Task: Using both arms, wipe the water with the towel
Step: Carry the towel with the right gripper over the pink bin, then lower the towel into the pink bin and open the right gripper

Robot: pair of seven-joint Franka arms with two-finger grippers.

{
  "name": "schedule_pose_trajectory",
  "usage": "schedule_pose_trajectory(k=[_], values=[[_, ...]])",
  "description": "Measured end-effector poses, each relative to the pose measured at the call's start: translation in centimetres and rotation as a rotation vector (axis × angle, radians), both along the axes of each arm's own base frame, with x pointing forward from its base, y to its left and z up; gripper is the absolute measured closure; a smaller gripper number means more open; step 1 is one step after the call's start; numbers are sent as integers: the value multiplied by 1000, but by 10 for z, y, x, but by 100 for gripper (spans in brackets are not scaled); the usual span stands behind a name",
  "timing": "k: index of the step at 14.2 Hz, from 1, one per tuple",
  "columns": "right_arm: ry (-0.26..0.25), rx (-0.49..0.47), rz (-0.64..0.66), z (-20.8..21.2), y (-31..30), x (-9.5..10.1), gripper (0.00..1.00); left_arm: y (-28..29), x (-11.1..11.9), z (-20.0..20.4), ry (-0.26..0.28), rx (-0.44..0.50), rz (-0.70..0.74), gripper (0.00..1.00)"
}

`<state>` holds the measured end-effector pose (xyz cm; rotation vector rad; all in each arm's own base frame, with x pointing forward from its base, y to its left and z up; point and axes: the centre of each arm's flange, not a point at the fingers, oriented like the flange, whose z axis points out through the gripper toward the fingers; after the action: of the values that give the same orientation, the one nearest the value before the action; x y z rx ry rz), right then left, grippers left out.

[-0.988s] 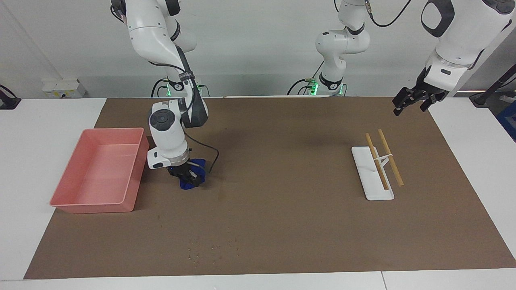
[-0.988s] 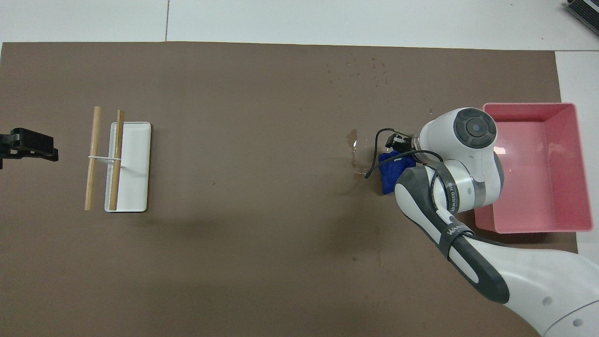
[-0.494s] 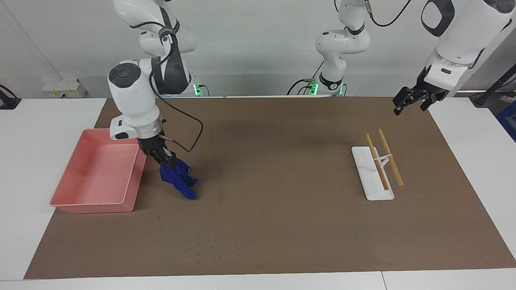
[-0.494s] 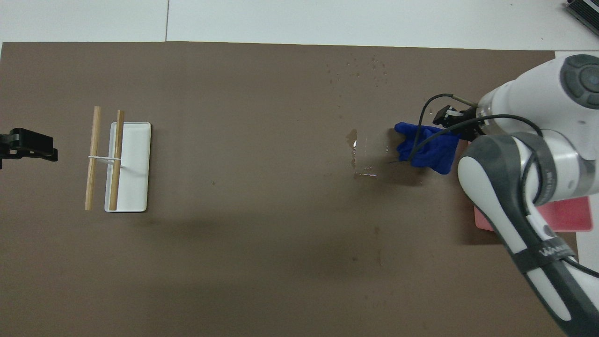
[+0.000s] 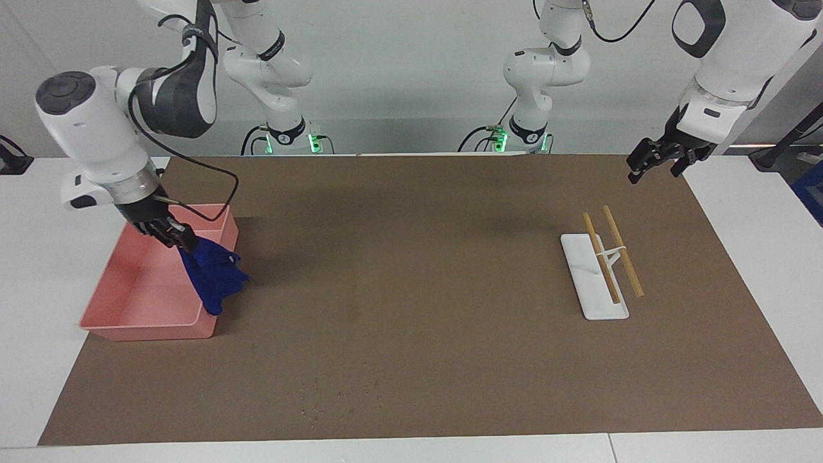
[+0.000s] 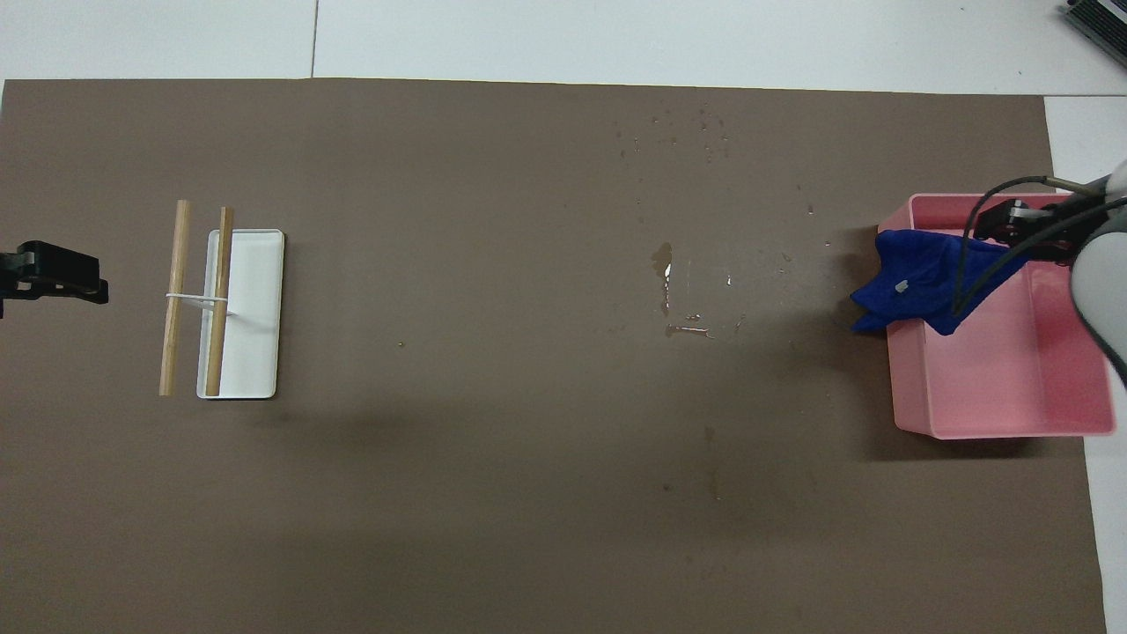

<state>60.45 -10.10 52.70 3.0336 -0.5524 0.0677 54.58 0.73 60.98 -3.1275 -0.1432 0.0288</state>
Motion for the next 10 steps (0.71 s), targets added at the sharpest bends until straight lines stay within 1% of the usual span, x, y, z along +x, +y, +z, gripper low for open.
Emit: schedule_pose_trajectory(k=[2,4,8,10], values=[[-1,-4,29,17,-23,-9,100,0,0,0,1,0,0,0],[5,-6,32,19,-42,-17,100,-1,0,-1,1,0,0,0],[68,-17,46,-8,-75,-40,100,-2,0,-1,2,0,8,0],[90,-19,42,-23,-87,-51,100,-2,0,-1,2,0,9,0]])
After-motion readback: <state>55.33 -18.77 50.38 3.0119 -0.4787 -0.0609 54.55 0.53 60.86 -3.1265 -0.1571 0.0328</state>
